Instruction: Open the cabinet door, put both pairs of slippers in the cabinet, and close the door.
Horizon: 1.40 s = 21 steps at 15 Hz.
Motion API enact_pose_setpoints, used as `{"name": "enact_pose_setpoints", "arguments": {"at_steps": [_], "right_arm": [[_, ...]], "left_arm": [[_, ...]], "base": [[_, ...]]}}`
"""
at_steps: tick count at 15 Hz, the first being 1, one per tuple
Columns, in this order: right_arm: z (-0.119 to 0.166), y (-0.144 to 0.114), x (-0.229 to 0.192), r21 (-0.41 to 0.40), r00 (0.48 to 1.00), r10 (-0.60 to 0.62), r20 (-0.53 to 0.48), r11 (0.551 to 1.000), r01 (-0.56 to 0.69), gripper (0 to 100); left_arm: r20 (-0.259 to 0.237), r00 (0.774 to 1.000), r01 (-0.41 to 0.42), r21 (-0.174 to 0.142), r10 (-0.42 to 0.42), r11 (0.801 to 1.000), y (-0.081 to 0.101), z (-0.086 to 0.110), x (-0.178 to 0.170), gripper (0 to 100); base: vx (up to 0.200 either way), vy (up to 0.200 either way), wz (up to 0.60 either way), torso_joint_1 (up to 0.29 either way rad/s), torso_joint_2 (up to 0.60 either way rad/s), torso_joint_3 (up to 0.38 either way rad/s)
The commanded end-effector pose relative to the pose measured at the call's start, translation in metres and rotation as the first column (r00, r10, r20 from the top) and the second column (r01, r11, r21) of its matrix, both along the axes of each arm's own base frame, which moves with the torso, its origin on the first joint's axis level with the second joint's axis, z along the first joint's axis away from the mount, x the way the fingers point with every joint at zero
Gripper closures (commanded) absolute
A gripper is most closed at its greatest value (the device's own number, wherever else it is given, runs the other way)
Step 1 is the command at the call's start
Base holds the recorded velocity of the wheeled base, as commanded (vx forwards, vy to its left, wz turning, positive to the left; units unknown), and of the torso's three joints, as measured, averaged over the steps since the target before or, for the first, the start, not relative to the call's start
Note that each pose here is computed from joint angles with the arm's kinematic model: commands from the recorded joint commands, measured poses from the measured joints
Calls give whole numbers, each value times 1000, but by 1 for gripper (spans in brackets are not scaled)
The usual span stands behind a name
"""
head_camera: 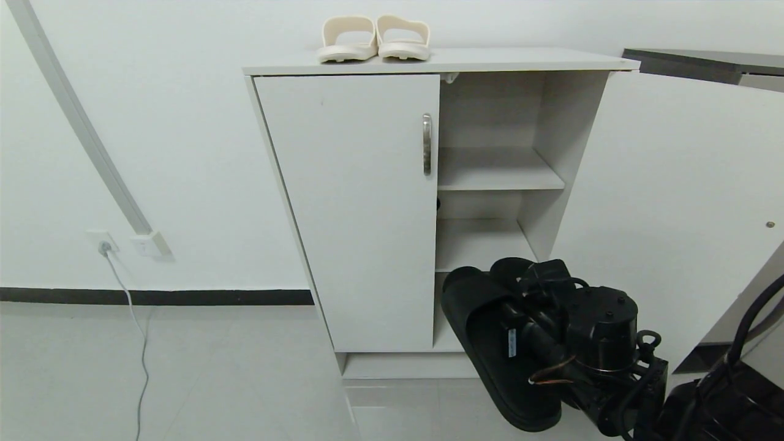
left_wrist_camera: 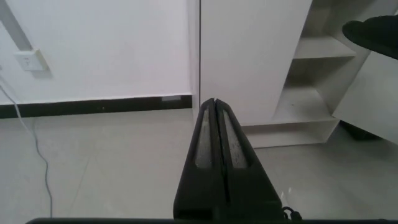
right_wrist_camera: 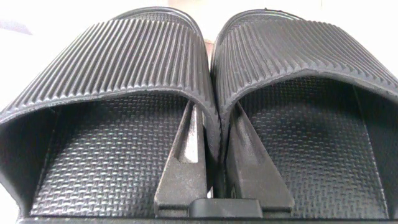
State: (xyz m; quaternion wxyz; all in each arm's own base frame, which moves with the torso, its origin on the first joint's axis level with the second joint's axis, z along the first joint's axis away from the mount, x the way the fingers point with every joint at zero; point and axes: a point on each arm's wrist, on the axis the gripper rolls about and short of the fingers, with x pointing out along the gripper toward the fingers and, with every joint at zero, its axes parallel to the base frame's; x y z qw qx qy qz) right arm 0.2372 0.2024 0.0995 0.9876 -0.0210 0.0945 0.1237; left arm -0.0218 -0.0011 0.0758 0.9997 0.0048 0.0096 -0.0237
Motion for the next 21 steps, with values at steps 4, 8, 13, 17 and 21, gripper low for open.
{"name": "enact_pose_setpoints", "arguments": {"at_steps": [4, 8, 13, 17, 21], "right_arm": [[-1, 22, 17, 1, 995, -93, 41, 996, 93, 100], [-4, 49, 40, 36, 976, -201, 88, 979, 199, 100], [-9, 55, 47, 29, 972, -220, 82, 975, 219, 100], [-18, 54, 51, 12, 971, -228, 72, 974, 228, 100], [-25, 57, 57, 8, 970, -232, 69, 973, 232, 100]], "left_arm": [[13, 1000, 2, -4, -2, 1000, 0, 0, -1, 100], [13, 1000, 2, -2, -2, 1000, 0, 0, -1, 100], [13, 1000, 2, -2, -2, 1000, 0, 0, -1, 100], [13, 1000, 2, -2, -2, 1000, 0, 0, -1, 100], [13, 1000, 2, -2, -2, 1000, 0, 0, -1, 100]], "base": [[0, 0, 0, 0, 0, 0], [0, 0, 0, 0, 0, 0], [0, -80, 0, 1, 2, 1], [0, -200, 0, 2, 1, 1], [0, -100, 0, 1, 1, -1]]}}
